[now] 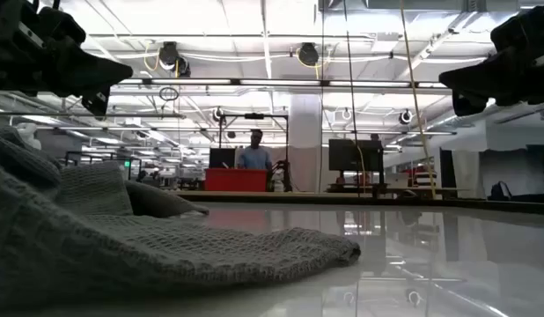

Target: Roll towel into tight, uniform cylinder

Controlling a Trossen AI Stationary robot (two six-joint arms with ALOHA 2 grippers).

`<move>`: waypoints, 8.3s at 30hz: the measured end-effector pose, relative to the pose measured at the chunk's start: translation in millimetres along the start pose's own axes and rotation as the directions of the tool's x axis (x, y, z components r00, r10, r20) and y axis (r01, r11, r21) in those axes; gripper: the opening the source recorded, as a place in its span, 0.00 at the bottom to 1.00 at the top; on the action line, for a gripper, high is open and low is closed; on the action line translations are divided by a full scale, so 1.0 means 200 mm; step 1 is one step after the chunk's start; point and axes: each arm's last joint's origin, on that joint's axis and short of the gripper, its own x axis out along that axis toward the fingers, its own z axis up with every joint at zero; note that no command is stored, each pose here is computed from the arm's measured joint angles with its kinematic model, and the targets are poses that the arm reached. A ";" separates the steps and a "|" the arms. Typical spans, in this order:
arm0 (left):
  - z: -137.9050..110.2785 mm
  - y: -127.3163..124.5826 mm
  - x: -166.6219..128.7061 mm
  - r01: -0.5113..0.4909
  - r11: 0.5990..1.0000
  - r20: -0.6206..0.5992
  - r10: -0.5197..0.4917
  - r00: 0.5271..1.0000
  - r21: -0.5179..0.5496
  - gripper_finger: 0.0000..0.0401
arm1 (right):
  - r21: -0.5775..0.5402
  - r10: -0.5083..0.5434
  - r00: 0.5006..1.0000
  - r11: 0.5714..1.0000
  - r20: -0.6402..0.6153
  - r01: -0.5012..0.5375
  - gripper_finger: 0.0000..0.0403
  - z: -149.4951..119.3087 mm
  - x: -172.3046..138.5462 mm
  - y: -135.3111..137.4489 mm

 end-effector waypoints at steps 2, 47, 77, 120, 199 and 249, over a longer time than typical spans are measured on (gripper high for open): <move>0.00 0.00 0.00 0.000 1.000 0.000 0.000 1.000 0.000 0.00 | 0.000 0.000 1.000 1.000 0.000 0.000 0.00 0.00 0.00 0.00; 0.00 0.00 0.00 0.000 1.000 0.000 0.000 1.000 0.000 0.00 | 0.000 0.000 1.000 1.000 0.000 0.000 0.00 0.00 0.00 0.00; 0.00 0.00 0.00 0.000 1.000 0.000 0.000 1.000 0.000 0.00 | 0.000 0.000 1.000 1.000 0.000 0.000 0.00 0.00 0.00 0.00; 0.73 -0.07 -0.04 -0.266 0.959 0.067 0.261 0.963 0.100 0.00 | 0.000 0.000 1.000 1.000 0.000 0.000 0.00 0.00 0.00 0.00; 1.46 -0.25 0.70 -0.149 0.989 -0.086 0.148 0.985 -0.007 0.00 | 0.084 -0.099 0.994 0.991 -0.044 0.103 0.00 1.39 -0.01 -0.07; 0.94 -0.09 0.41 -0.776 0.630 -0.930 0.276 0.243 -0.016 0.25 | 0.490 -0.078 0.870 0.800 -0.486 0.345 0.00 1.37 0.83 -0.09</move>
